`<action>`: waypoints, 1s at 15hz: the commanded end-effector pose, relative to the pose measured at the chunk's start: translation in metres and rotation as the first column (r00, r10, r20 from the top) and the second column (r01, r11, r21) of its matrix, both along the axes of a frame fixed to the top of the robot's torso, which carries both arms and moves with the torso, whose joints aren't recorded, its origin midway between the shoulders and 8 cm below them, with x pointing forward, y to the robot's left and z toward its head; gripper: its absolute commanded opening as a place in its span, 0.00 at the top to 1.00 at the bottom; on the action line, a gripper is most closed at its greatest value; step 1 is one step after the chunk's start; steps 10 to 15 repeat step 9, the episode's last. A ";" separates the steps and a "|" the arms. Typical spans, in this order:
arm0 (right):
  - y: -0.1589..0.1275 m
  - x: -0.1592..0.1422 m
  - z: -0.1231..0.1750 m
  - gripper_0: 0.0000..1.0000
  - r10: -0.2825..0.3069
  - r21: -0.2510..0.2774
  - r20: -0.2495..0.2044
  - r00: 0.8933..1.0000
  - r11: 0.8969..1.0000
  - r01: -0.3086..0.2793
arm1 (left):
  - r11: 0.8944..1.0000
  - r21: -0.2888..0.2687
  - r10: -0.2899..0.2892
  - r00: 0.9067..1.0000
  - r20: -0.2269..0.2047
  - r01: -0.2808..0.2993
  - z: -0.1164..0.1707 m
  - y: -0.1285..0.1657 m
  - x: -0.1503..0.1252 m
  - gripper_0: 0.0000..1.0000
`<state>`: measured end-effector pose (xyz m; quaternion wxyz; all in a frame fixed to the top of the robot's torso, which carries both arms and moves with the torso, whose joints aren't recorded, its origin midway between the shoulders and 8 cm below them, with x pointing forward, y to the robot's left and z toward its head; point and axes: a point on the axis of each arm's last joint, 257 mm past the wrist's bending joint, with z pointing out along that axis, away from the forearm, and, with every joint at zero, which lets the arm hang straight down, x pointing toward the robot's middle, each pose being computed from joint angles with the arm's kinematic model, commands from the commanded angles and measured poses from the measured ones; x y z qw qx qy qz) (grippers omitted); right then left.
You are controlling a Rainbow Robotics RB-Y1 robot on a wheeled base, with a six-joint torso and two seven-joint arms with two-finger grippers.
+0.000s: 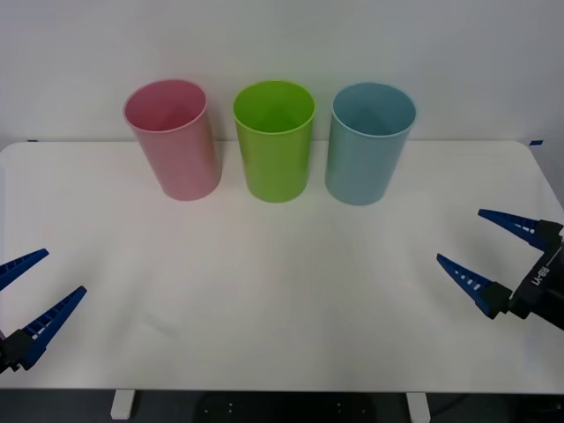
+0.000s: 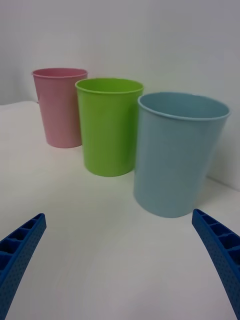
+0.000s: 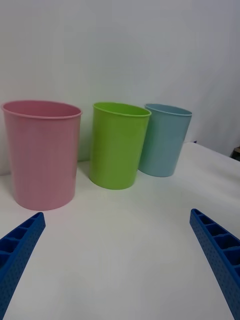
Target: Grasp the object on the table and drop it into the matching bin: aluminum can to the light blue bin, PET bottle to the pink bin.
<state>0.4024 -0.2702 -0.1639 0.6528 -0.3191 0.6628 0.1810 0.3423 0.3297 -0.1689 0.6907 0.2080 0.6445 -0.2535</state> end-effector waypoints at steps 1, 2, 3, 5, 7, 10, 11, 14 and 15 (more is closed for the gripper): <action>-0.004 -0.021 -0.011 0.00 0.029 0.004 -0.039 0.999 1.000 -0.028 | 1.000 0.000 0.000 1.000 0.000 0.000 0.000 0.000 0.000 0.00; -0.004 -0.028 -0.012 0.00 0.043 0.007 -0.048 0.998 0.999 -0.043 | 1.000 0.000 0.000 1.000 0.000 0.000 0.000 0.000 0.000 0.00; -0.005 -0.032 -0.015 0.00 0.043 0.010 -0.056 0.997 0.999 -0.043 | 1.000 0.000 0.000 1.000 0.000 0.000 0.000 0.000 0.000 0.00; -0.005 -0.037 -0.021 0.00 0.049 0.011 -0.072 0.996 0.999 -0.048 | 1.000 0.000 0.000 1.000 0.000 0.000 0.000 0.000 0.000 0.00; -0.005 -0.037 -0.021 0.00 0.049 0.011 -0.072 0.996 0.999 -0.048 | 1.000 0.000 0.000 1.000 0.000 0.000 0.000 0.000 0.000 0.00; -0.005 -0.037 -0.021 0.00 0.049 0.011 -0.072 0.996 0.999 -0.048 | 1.000 0.000 0.000 1.000 0.000 0.000 0.000 0.000 0.000 0.00; -0.005 -0.037 -0.021 0.00 0.049 0.011 -0.072 0.996 0.999 -0.048 | 1.000 0.000 0.000 1.000 0.000 0.000 0.000 0.000 0.000 0.00; -0.005 -0.037 -0.021 0.00 0.049 0.011 -0.072 0.996 0.999 -0.048 | 1.000 0.000 0.000 1.000 0.000 0.000 0.000 0.000 0.000 0.00; -0.005 -0.037 -0.021 0.00 0.049 0.011 -0.072 0.996 0.999 -0.048 | 1.000 0.000 0.000 1.000 0.000 0.000 0.000 0.000 0.000 0.00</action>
